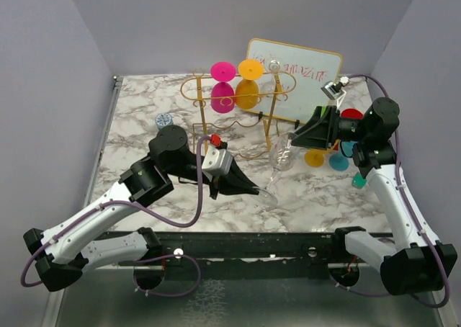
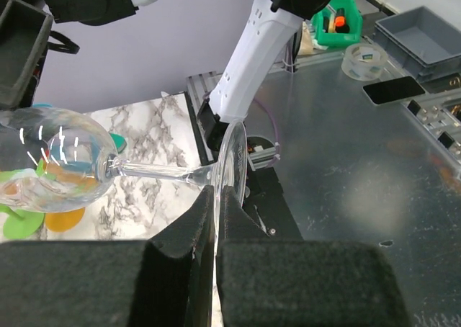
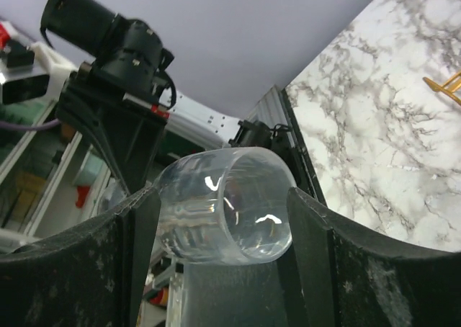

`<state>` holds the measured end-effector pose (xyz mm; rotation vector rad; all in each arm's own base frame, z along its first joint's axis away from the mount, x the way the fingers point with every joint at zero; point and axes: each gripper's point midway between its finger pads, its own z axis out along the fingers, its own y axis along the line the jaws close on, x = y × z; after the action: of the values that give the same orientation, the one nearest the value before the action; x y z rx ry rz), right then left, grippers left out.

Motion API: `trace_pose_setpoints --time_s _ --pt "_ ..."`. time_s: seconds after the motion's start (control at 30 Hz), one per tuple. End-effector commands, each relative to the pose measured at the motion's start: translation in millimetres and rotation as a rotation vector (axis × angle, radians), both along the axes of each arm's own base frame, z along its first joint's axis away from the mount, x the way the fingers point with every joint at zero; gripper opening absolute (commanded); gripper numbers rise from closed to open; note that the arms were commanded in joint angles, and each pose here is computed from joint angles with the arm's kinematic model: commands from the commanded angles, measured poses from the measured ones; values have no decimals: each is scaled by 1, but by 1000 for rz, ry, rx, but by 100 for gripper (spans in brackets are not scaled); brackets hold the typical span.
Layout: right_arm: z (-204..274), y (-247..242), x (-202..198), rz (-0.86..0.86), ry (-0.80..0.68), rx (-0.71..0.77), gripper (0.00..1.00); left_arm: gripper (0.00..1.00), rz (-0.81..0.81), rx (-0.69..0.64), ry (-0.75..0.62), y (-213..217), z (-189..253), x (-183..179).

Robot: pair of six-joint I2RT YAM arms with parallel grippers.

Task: Take the wine glass off the wine glass rack
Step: Place the wine glass at the center of the board.

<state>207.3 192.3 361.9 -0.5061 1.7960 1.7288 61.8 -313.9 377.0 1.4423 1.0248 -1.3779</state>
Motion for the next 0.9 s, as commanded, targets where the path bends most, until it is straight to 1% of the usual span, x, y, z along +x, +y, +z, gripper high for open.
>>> trace_pose_setpoints --time_s 0.0,0.27,0.47,0.73,0.87 --pt "8 4 -21 109 -55 2 74 0 -31 -80 -135 6 17 -6" --pt "20 8 -38 180 -101 10 58 0 -38 -62 -170 9 13 -7" --pt "28 11 -52 227 -134 11 53 0 -57 -70 -221 13 11 -11" --pt "35 16 -69 299 -155 8 46 0 -44 -30 -276 14 2 2" --pt "36 19 -67 315 -138 6 39 0 -41 1 -282 15 -5 15"
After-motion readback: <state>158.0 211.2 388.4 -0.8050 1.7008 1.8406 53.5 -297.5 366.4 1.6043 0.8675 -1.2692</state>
